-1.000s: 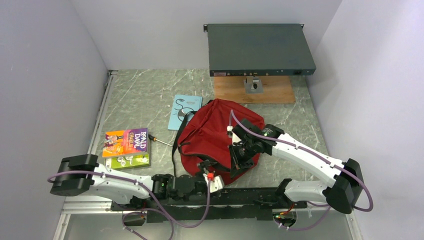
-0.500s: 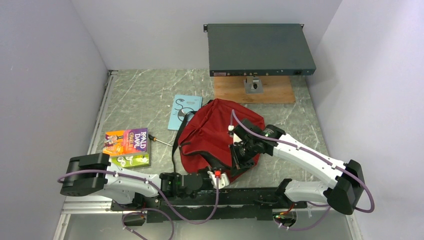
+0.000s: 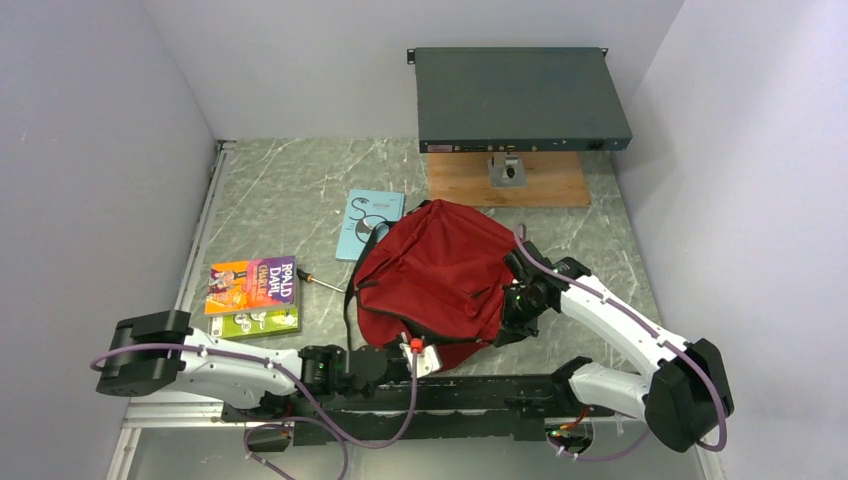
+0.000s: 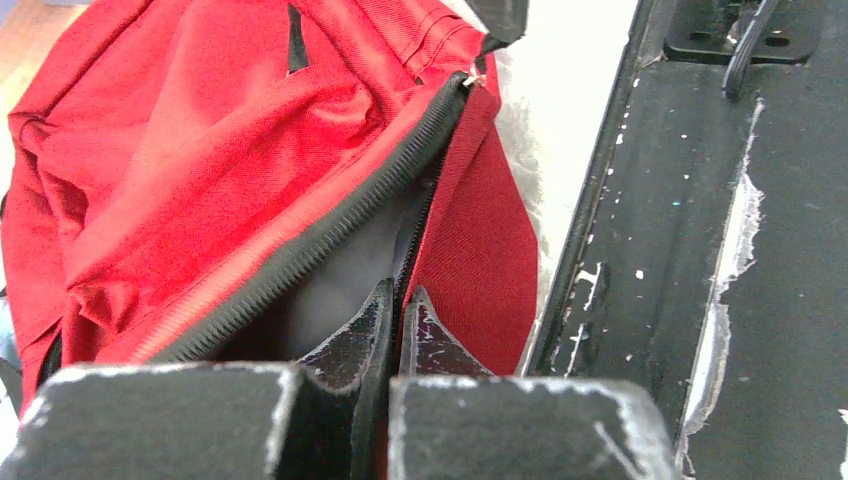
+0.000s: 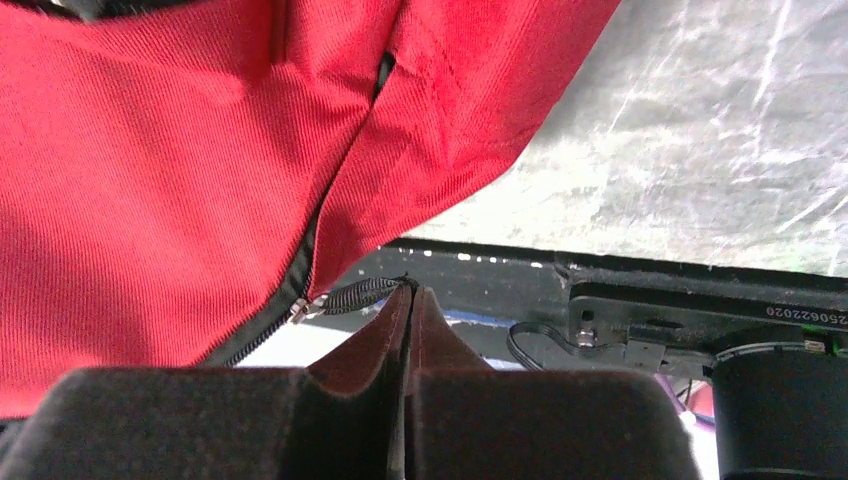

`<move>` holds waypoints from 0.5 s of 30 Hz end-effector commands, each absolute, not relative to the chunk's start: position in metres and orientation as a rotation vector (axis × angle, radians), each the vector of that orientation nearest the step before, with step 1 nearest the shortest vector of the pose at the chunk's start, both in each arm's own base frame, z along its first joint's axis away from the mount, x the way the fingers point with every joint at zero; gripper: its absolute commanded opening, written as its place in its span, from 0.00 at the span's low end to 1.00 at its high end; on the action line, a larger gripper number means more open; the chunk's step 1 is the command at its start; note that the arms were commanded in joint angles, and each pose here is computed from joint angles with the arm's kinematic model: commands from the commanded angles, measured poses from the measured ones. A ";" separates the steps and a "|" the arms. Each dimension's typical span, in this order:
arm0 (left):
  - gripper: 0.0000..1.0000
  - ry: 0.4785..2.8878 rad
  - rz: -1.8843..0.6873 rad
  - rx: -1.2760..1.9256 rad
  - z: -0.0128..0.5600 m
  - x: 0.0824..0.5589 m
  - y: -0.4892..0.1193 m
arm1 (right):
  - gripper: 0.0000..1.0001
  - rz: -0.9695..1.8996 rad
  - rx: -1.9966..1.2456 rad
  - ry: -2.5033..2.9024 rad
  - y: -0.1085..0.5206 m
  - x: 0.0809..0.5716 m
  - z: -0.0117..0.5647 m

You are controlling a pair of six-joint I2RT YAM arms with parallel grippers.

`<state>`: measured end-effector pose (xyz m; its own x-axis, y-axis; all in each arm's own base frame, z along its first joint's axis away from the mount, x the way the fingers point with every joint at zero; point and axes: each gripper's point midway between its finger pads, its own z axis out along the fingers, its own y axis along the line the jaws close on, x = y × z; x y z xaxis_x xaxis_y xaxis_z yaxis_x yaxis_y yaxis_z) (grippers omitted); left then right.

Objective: Pack the student bag
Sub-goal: Unzip the student bag at the center of the board.

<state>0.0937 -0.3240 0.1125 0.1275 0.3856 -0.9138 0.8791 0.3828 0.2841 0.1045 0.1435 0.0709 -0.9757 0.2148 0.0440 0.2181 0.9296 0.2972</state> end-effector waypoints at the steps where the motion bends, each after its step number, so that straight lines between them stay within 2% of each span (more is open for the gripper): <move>1: 0.00 1.461 -0.643 1.177 0.127 0.084 -0.341 | 0.00 -0.122 -0.518 -3.236 0.100 0.132 0.066; 5: 0.00 1.441 -0.781 1.225 0.134 0.064 -0.372 | 0.00 -0.073 -0.533 -3.339 0.090 0.150 0.082; 6: 0.03 1.436 -0.821 1.228 0.137 0.059 -0.379 | 0.00 -0.157 -0.476 -3.368 0.098 0.155 0.090; 7: 0.12 1.443 -0.858 1.220 0.140 0.055 -0.384 | 0.01 -0.266 -0.395 -3.411 0.106 0.161 0.102; 11: 0.65 1.537 -1.062 1.186 0.152 0.046 -0.388 | 0.53 -0.710 0.017 -3.493 0.144 0.171 0.151; 12: 0.78 1.578 -1.103 1.168 0.156 0.047 -0.385 | 0.61 -0.754 0.111 -3.511 0.148 0.172 0.160; 13: 0.85 1.610 -1.153 1.158 0.162 0.050 -0.381 | 0.66 -0.804 0.209 -3.517 0.154 0.173 0.168; 15: 0.93 1.650 -1.239 1.149 0.178 0.050 -0.371 | 0.73 -0.896 0.404 -3.519 0.169 0.172 0.180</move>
